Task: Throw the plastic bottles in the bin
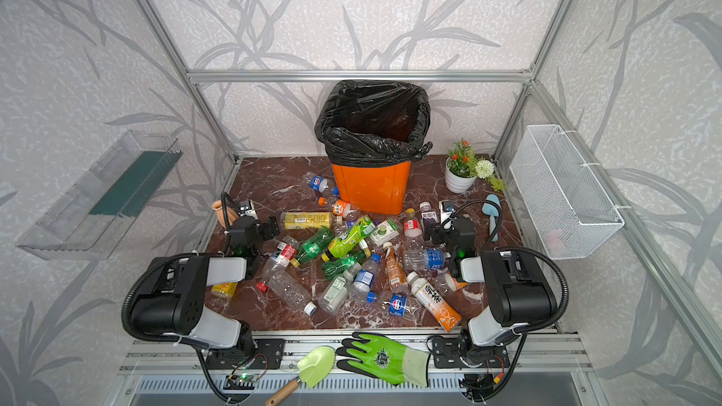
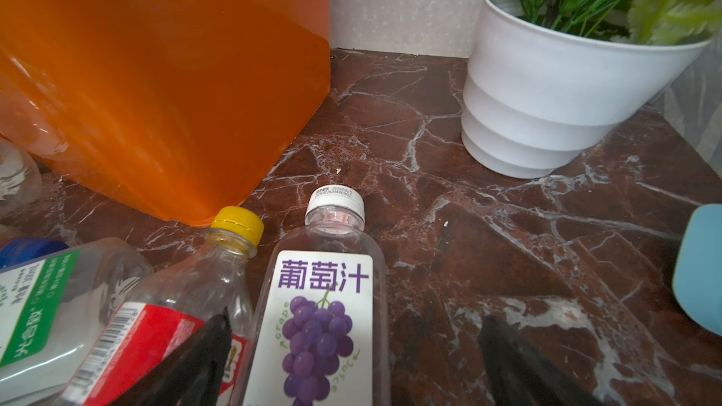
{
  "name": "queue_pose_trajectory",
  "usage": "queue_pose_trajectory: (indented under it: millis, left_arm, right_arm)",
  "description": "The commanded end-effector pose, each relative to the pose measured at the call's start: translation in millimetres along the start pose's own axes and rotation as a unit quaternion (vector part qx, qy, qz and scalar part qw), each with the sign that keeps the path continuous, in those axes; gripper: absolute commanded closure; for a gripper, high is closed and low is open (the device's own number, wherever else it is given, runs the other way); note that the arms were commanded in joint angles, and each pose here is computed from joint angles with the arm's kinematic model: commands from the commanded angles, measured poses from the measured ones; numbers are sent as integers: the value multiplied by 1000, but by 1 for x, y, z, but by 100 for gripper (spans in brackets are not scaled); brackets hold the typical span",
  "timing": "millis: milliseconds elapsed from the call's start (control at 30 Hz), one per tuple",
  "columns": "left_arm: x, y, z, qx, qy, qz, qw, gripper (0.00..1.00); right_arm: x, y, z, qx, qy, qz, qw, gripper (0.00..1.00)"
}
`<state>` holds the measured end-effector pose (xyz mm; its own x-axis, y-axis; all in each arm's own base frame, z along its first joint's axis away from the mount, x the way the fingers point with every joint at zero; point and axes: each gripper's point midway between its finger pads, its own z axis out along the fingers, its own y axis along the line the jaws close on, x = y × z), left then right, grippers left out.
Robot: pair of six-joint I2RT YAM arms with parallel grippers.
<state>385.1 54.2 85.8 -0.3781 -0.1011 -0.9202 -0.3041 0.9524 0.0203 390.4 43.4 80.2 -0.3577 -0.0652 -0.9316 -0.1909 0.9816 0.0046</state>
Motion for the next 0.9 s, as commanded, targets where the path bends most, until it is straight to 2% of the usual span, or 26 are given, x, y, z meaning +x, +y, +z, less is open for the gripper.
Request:
queue_pose_trajectory:
  millis: [0, 133, 200, 233, 300, 467, 667, 867]
  left_arm:
    - [-7, -2, 0, 3, -11, 4, 1000, 1]
    - [-16, 1, -1, -5, -21, -3, 1000, 1]
    - [-29, 7, -3, -28, 12, -2, 1000, 1]
    - [-34, 8, -7, -32, 48, -1, 998, 1]
    - [-54, 13, -16, -45, 64, -18, 997, 1]
    - [-92, 14, -32, -53, 55, -100, 992, 1]
    - [-124, -20, -13, 2, 107, -182, 977, 3]
    - [-133, -81, 28, 81, 177, -268, 944, 8]
  right_arm:
    - [-14, -3, 2, 8, -22, -6, 1000, 1]
    - [-17, -4, 1, 10, -27, -5, 1000, 0]
    - [-22, -8, -1, 21, -16, 2, 1000, 0]
    - [-29, -10, -2, 23, -6, 6, 1000, 1]
    - [-34, -6, -4, 8, 36, 15, 999, 2]
    - [-57, 1, -15, -4, 46, 55, 997, 2]
    - [-65, 2, -24, -2, 37, 93, 995, 2]
    - [-66, 0, -27, 5, 39, 108, 993, 2]
